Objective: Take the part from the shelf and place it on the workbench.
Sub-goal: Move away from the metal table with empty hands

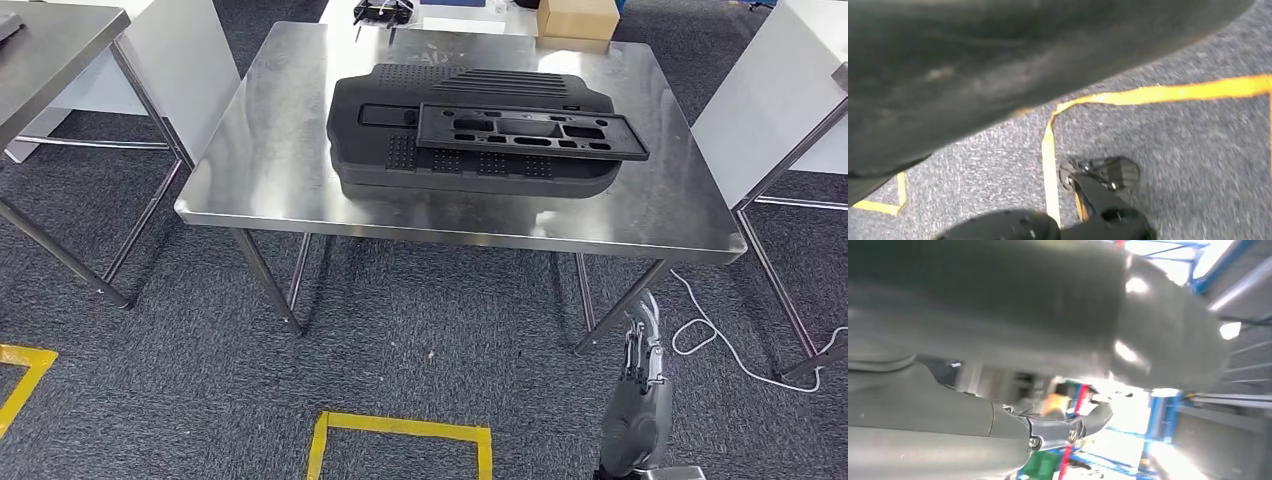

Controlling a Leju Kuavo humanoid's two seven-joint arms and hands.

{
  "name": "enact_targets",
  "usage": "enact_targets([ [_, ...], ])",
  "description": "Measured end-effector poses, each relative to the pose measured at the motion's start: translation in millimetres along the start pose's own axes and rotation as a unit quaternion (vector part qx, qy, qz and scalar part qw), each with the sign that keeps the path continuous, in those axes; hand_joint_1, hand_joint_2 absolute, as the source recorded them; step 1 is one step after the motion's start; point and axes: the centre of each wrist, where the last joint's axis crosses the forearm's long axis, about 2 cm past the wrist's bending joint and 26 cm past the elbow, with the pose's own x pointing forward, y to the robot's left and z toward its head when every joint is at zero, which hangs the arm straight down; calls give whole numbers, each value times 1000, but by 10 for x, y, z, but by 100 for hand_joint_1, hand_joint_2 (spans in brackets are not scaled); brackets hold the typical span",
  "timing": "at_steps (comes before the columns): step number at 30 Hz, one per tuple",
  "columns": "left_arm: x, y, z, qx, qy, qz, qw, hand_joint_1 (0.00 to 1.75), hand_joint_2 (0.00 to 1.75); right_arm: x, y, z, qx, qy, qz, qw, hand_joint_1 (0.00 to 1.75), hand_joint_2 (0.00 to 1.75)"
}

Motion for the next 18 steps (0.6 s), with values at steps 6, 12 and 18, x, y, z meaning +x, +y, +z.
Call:
enact_targets([
  [6,-5,0,2,1,1,2,1000,0,0,-92,-66,73,-3,23,19,1000,0,0],
  [12,-7,-7,5,0,2,0,1000,0,0,-252,-151,166,0,82,61,995,0,0],
  [18,-19,-12,11,-2,2,-7,1000,0,0,-681,-328,425,2,183,113,977,0,0],
])
